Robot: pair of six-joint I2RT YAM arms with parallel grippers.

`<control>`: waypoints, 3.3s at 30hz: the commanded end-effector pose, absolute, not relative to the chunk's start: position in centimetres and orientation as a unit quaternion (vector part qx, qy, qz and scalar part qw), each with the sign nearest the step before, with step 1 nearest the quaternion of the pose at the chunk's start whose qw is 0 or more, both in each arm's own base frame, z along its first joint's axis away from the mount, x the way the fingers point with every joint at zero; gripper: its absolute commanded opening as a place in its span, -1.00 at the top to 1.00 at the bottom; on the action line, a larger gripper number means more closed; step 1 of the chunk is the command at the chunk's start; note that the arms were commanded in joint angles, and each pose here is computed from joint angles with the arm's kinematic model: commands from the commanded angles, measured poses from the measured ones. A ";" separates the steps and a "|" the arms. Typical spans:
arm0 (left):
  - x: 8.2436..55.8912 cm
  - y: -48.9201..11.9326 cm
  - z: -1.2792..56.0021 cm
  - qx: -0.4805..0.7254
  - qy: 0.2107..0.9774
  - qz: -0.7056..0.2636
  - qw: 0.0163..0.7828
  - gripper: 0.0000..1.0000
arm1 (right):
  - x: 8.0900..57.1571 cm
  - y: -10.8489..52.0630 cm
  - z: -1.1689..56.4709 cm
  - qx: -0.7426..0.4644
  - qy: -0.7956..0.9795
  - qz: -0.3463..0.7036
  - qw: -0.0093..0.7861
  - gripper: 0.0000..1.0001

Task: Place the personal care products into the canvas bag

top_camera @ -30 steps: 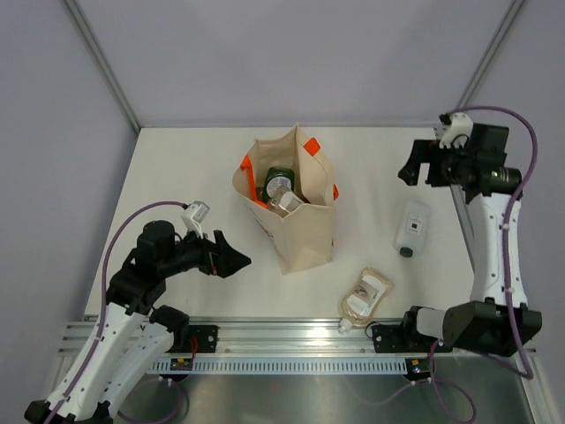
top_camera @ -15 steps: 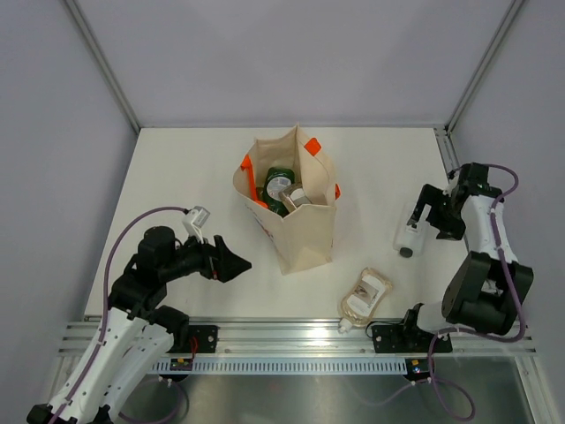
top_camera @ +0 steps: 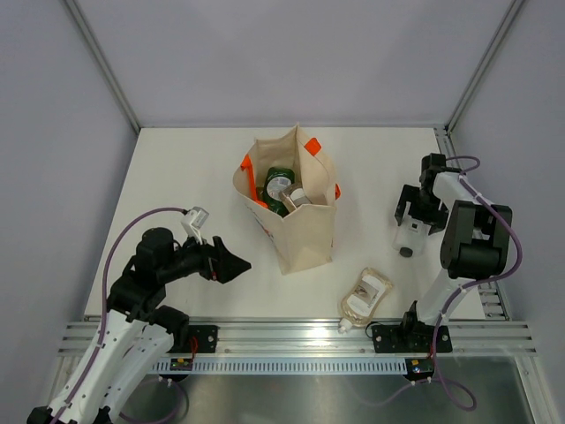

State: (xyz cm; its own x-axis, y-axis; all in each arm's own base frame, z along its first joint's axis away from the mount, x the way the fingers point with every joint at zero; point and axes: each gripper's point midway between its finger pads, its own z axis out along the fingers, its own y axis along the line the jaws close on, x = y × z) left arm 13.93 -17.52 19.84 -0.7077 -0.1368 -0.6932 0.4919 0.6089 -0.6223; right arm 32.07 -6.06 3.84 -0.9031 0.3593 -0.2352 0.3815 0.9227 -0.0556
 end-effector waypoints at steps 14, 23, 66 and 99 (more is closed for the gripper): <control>13.8 -17.8 21.5 0.119 0.795 -0.447 0.392 -0.98 | 35.0 -5.3 6.8 0.182 0.967 0.079 0.161 1.00; 13.7 -17.8 21.8 0.125 0.791 -0.449 0.396 -0.98 | 33.8 1.8 16.0 0.047 0.871 0.430 0.234 1.00; 12.9 -16.6 25.1 0.129 0.781 -0.429 0.436 -0.98 | 33.8 31.5 26.9 -0.484 0.751 0.297 0.337 0.61; 8.9 -36.5 20.5 0.363 0.822 -0.306 0.315 -0.98 | 30.9 6.2 33.0 -0.188 0.822 0.243 0.480 -0.99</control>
State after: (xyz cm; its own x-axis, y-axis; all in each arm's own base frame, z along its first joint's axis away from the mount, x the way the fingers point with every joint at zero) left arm 6.71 -32.61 19.65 -0.6248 0.4160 -0.6607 0.7610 0.5138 -0.3962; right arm 33.67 6.89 33.83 -0.4532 -0.1586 -0.8772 -0.5651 0.8122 0.1451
